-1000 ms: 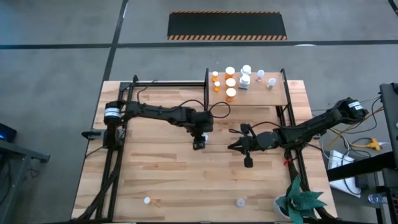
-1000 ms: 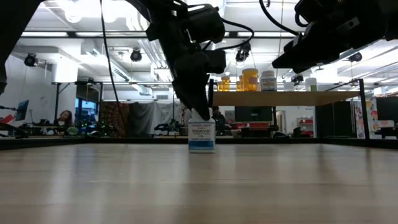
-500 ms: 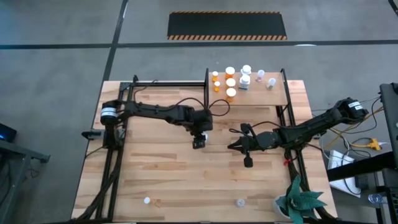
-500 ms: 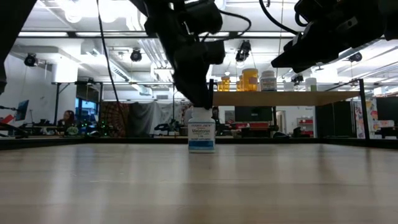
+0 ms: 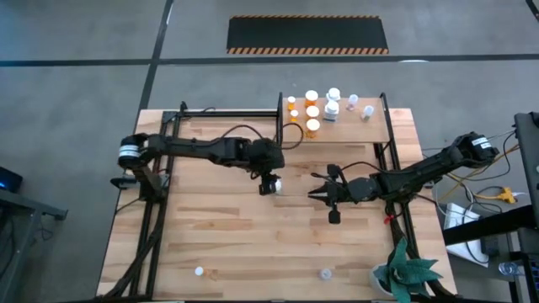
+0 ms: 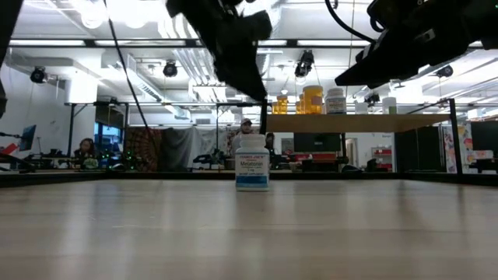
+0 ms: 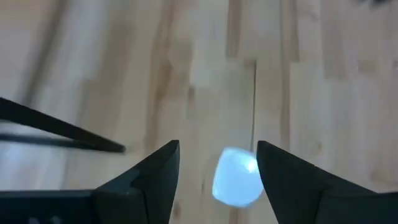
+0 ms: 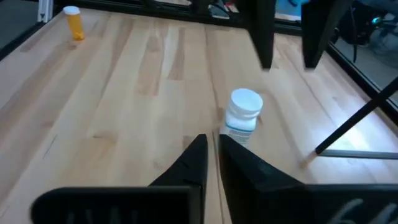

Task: Pick and place medicine bottles onto shelf by color
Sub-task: Put the white pill bottle on the shelf aligned with the other white pill bottles

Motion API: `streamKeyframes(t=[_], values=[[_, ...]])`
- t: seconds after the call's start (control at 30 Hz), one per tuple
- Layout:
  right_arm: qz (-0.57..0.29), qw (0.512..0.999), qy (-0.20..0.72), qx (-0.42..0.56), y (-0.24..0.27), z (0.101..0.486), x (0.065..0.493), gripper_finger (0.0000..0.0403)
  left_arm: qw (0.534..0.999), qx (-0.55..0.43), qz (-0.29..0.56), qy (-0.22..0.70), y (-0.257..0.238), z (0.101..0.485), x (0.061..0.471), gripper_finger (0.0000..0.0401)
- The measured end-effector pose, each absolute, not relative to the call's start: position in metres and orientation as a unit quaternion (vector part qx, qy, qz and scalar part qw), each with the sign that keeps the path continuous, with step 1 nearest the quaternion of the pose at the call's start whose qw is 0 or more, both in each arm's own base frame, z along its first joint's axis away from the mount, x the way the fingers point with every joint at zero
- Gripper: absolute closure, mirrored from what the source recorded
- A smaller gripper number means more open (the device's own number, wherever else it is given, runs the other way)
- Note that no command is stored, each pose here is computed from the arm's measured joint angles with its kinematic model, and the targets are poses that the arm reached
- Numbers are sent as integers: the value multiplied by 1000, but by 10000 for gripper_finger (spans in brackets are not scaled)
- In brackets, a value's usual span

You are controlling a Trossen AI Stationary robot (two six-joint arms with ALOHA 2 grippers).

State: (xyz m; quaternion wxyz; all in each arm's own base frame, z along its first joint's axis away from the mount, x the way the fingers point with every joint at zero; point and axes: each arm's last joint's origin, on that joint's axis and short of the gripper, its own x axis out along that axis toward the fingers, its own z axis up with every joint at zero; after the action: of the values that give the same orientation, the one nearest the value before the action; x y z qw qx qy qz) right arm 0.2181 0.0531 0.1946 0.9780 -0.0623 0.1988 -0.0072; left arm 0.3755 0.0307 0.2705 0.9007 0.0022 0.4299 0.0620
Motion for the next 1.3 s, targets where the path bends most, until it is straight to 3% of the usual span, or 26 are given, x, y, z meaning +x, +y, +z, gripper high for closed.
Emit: streamKeyframes(t=[0.3, 0.57, 0.73, 1.07, 1.3], values=[[-70, 979, 179, -68, 47, 198, 220, 299, 957, 11, 58, 283, 23, 274, 324, 269], [-98, 979, 173, -43, 37, 208, 241, 287, 996, 3, 54, 74, 16, 227, 270, 356], [-92, 971, 218, -46, 37, 215, 268, 247, 998, 3, 57, -27, 15, 200, 241, 392], [-88, 938, 335, 11, 37, 229, 332, 103, 995, 15, 71, -67, 14, 169, 206, 399], [-111, 896, 430, 10, 21, 218, 373, 56, 995, 15, 72, -64, 14, 167, 204, 399]])
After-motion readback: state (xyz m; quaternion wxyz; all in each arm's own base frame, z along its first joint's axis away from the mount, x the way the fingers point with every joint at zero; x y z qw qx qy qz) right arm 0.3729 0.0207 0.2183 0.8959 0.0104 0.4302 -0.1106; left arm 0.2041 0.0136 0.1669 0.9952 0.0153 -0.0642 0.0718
